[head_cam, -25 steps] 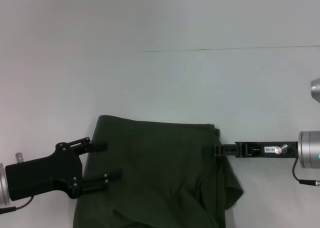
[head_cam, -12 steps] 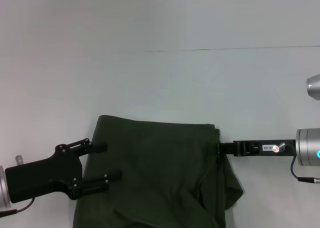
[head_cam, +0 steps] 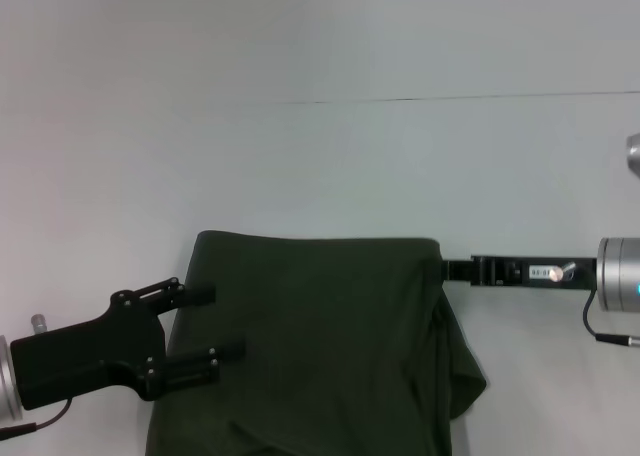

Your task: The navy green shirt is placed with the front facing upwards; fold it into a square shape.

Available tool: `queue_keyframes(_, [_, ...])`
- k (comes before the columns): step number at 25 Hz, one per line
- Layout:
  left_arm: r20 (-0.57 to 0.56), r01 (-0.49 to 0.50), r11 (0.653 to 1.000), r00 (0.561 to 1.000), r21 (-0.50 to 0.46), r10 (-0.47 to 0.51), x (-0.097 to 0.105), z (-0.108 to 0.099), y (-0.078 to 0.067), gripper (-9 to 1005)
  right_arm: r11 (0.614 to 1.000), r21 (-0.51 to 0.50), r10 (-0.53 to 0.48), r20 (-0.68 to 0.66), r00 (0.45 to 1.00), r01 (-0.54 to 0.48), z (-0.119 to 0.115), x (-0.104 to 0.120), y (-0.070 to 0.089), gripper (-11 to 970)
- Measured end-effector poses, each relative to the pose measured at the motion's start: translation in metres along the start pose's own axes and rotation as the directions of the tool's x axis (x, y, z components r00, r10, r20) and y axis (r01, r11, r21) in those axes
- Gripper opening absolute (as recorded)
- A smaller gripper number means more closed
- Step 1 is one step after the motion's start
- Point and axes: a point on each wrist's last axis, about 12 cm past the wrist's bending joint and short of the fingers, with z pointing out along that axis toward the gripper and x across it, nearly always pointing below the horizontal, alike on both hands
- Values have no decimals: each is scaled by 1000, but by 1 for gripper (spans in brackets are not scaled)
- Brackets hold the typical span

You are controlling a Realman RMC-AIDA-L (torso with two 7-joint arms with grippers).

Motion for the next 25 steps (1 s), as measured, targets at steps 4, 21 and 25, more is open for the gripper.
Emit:
queue_keyframes(4, [2,5,1000,1000,2,-5,1,0,-1,793,1000,-1,-1,61,998,1,-5,-8,-1,22])
queue_keyframes(21, [26,26,999,999,18,-26,2,2,-4,793,998,69,2,85,996,-8,0,-10,-8,22])
queue_keyframes(25, [40,34,999,999,24,-35,1,3,-5,793,998,56,28,68,997,-32,-6,0,-11,22])
